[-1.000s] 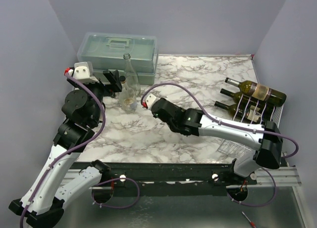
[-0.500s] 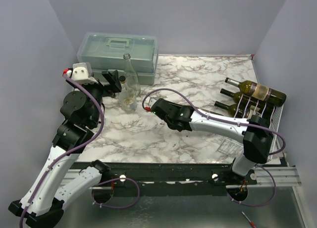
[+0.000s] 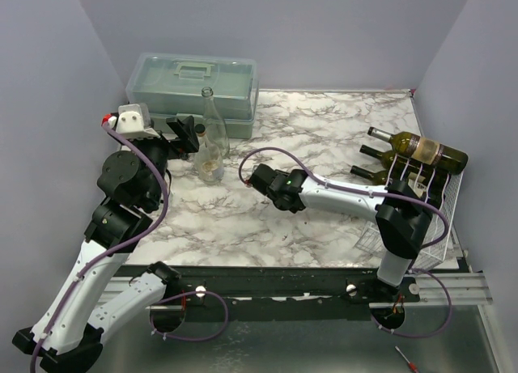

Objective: Put the wine bottle on the wine rack

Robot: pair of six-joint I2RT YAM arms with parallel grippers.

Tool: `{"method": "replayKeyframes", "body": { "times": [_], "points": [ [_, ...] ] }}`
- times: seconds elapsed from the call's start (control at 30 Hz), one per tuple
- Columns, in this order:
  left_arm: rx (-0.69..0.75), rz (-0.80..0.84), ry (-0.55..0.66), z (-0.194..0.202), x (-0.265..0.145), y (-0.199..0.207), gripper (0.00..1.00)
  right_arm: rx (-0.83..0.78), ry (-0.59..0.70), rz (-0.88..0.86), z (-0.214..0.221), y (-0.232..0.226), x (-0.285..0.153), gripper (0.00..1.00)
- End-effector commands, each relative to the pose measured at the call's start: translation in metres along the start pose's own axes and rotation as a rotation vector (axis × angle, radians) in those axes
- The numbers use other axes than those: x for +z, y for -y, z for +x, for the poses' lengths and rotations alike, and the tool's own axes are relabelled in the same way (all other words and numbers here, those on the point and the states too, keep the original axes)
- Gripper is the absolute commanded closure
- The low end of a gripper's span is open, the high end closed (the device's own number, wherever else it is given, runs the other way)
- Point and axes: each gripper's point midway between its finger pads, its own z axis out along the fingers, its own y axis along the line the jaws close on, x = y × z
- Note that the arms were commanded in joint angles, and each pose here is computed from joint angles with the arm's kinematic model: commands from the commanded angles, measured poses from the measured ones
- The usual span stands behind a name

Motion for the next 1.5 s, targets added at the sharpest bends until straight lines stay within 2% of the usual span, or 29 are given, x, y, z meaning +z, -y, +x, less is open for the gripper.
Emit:
{"method": "replayKeyframes", "body": {
  "times": [0.0, 0.27, 0.7, 1.47],
  "points": [
    [-0.008, 0.02, 0.001, 0.001, -0.002, 0.004, 0.01, -0.07, -0.107, 0.035, 0.024, 0.013, -0.003, 0.99],
    [-0.009, 0.026, -0.001, 0.001, -0.001, 0.005, 0.01, -0.071, -0.145, 0.025, 0.035, 0.011, 0.004, 0.99],
    [-0.009, 0.03, -0.001, 0.001, -0.002, 0.007, 0.01, -0.11, -0.296, 0.04, 0.062, 0.008, 0.012, 0.99],
    [-0.031, 0.081, 0.014, -0.005, -0.013, 0.017, 0.01, -0.06, -0.398, 0.002, 0.113, 0.005, 0.039, 0.99]
  ]
}}
